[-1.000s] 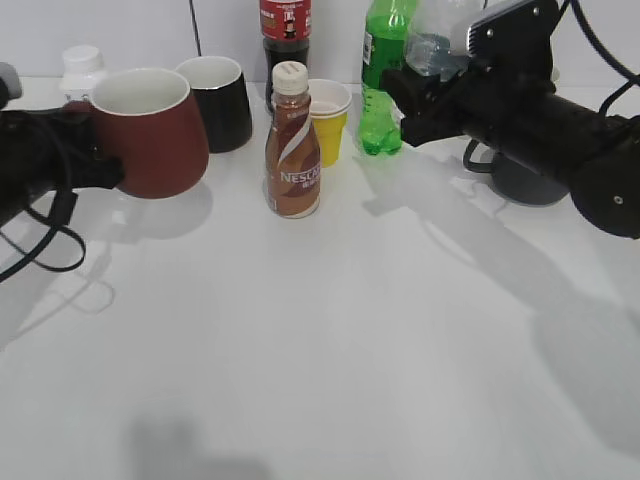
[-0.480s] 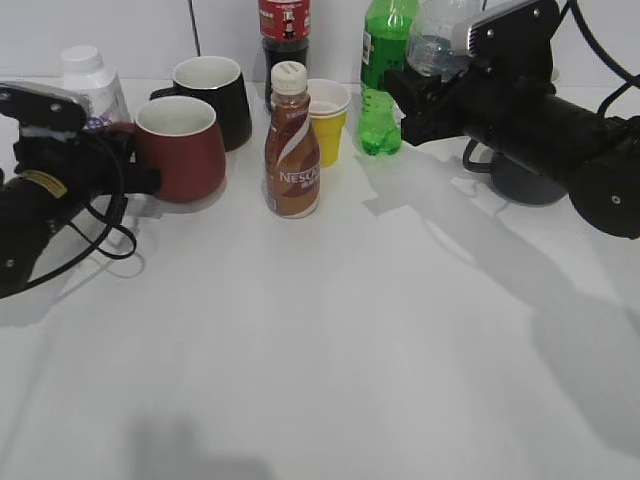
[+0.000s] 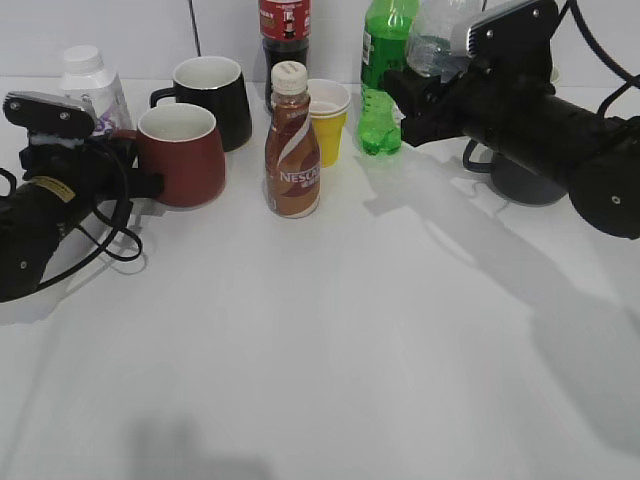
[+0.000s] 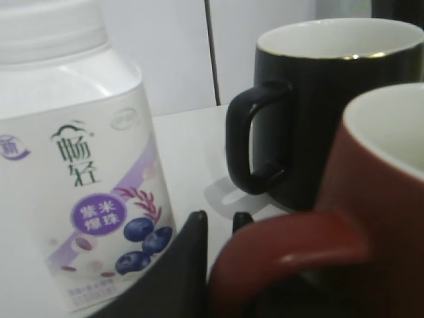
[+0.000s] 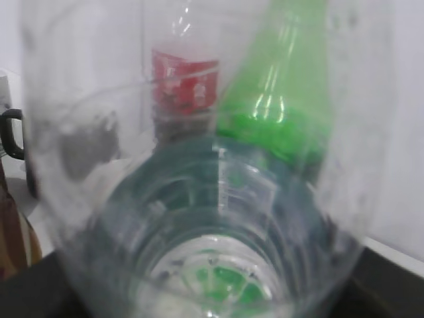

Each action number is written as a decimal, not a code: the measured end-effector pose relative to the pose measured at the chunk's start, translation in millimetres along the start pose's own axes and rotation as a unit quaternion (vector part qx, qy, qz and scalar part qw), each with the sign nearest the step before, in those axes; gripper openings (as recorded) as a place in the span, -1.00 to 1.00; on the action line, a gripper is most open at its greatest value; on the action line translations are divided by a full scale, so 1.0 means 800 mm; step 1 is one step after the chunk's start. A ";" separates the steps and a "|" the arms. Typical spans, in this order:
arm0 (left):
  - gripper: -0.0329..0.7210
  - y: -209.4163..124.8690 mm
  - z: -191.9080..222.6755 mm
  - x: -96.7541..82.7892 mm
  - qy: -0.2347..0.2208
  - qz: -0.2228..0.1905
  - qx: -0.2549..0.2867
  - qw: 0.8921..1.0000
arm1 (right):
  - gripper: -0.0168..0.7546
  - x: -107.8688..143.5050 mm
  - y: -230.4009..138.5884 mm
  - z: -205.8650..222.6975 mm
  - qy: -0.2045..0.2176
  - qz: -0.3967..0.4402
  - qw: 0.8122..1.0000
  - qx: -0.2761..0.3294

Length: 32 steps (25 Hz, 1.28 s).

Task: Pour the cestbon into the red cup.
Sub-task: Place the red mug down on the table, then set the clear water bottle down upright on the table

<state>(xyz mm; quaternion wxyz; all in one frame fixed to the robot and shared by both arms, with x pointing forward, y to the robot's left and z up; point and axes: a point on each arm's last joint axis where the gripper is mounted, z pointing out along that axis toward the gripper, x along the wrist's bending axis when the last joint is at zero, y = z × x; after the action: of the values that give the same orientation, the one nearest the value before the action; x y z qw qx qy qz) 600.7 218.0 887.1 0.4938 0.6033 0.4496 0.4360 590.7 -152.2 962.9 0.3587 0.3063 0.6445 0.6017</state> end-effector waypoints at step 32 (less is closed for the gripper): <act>-0.15 0.055 -0.116 -0.003 -0.040 -0.033 -0.060 0.997 | 0.24 0.010 -0.082 0.014 0.016 0.019 0.997 0.071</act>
<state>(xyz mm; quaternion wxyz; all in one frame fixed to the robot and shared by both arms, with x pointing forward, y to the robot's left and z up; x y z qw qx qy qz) 514.8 230.2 942.3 0.5606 0.5746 0.4224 0.4209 598.1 -145.1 896.8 0.3140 0.3342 0.6853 0.5657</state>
